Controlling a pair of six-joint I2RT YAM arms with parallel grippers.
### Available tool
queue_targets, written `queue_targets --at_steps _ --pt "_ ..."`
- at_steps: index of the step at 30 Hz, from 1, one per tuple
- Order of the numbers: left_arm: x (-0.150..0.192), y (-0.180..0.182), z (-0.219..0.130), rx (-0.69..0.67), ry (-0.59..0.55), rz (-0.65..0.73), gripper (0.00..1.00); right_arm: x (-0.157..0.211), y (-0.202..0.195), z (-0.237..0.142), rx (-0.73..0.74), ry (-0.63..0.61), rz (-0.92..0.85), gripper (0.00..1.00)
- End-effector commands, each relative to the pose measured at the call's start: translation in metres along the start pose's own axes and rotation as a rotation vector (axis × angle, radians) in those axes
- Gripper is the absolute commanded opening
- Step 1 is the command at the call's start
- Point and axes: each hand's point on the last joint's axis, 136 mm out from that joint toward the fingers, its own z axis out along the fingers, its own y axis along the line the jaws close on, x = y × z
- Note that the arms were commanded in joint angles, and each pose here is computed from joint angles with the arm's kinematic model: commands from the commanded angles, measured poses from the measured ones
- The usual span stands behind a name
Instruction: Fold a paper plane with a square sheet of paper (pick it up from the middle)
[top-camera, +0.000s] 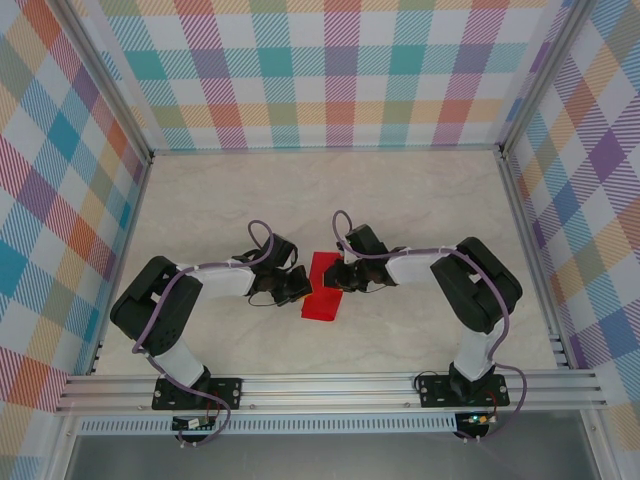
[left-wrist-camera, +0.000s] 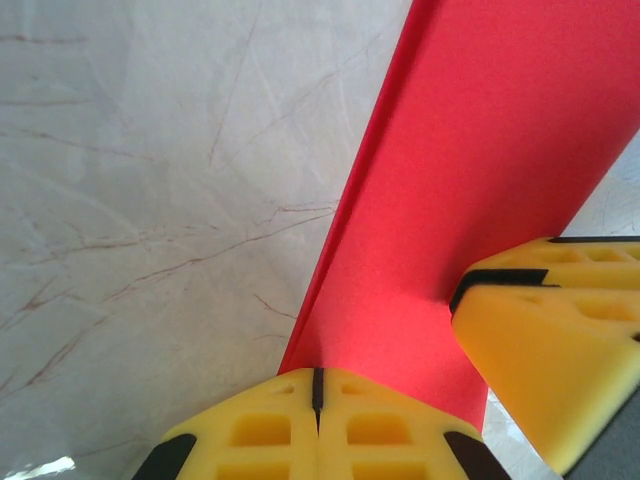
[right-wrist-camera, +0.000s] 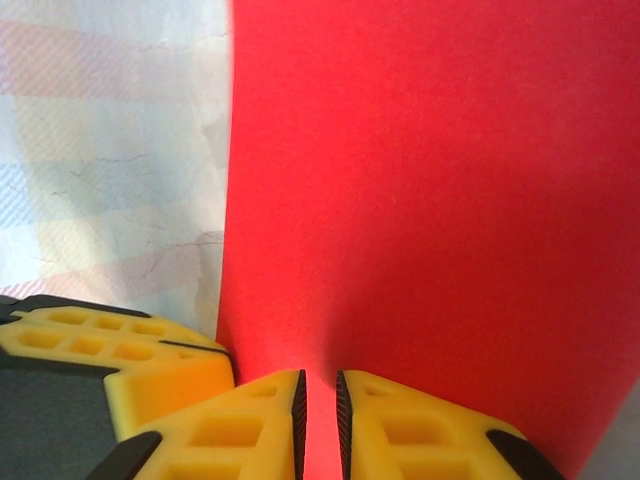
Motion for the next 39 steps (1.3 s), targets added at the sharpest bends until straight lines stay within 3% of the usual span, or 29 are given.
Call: queue_targets --at_steps 1,10,17,20,26,39 --pt "0.028 0.082 0.007 -0.309 0.061 -0.089 0.00 -0.009 -0.015 0.003 0.020 -0.023 -0.001 0.18" --pt "0.035 0.094 0.005 -0.357 0.079 -0.101 0.00 -0.028 -0.047 -0.021 0.074 -0.107 0.071 0.18" --pt "0.033 0.089 0.006 -0.341 0.078 -0.099 0.00 -0.040 0.009 -0.051 -0.031 -0.167 -0.031 0.19" --pt "0.033 0.088 0.006 -0.339 0.079 -0.097 0.00 -0.035 0.027 -0.040 -0.061 -0.115 -0.065 0.19" --pt "0.033 0.088 0.005 -0.343 0.077 -0.103 0.00 -0.033 0.026 -0.012 -0.082 -0.041 -0.061 0.18" --pt "0.036 0.093 0.001 -0.372 0.090 -0.074 0.00 -0.048 -0.024 0.000 0.015 -0.069 0.026 0.14"
